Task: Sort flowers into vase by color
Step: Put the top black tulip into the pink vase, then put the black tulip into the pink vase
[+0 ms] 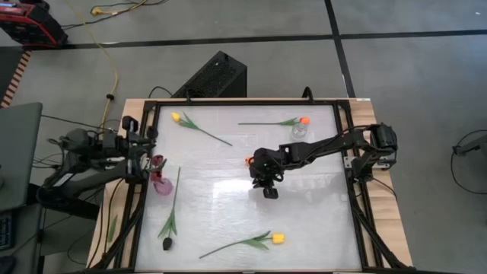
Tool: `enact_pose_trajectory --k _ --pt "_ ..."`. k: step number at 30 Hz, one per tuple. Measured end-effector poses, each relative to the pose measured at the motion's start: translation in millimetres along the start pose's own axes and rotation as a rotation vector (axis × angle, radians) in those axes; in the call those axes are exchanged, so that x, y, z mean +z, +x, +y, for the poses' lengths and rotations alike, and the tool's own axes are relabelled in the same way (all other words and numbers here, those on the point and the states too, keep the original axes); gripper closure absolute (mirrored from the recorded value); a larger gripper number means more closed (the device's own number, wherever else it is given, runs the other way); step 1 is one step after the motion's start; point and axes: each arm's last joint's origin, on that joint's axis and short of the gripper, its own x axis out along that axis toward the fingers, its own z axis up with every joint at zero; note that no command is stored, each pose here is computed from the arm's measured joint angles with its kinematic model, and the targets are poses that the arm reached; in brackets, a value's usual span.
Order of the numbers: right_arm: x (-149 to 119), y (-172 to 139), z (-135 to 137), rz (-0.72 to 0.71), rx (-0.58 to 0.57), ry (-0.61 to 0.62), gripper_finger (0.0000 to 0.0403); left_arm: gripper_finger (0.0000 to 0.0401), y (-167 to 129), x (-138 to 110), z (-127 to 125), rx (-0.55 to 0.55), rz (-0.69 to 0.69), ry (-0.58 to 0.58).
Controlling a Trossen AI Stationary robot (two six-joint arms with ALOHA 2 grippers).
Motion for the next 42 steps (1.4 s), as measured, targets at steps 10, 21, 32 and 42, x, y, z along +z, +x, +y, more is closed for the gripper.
enact_pose_trajectory --k 10,21,32,42 --pt "0 0 0 -0.003 0.000 0.000 0.0302 0.0295 -23 13 -5 0.056 0.149 -0.097" --pt "2 0 0 -0.020 0.000 0.007 0.0302 0.0291 -26 9 -5 0.078 0.205 -0.177" --pt "2 0 0 -0.024 0.000 0.005 0.0302 0.0291 -30 -2 -2 0.257 0.323 -0.287" --pt "2 0 0 -0.023 0.000 0.002 0.0302 0.0291 -20 -37 0 0.348 0.491 -0.410"
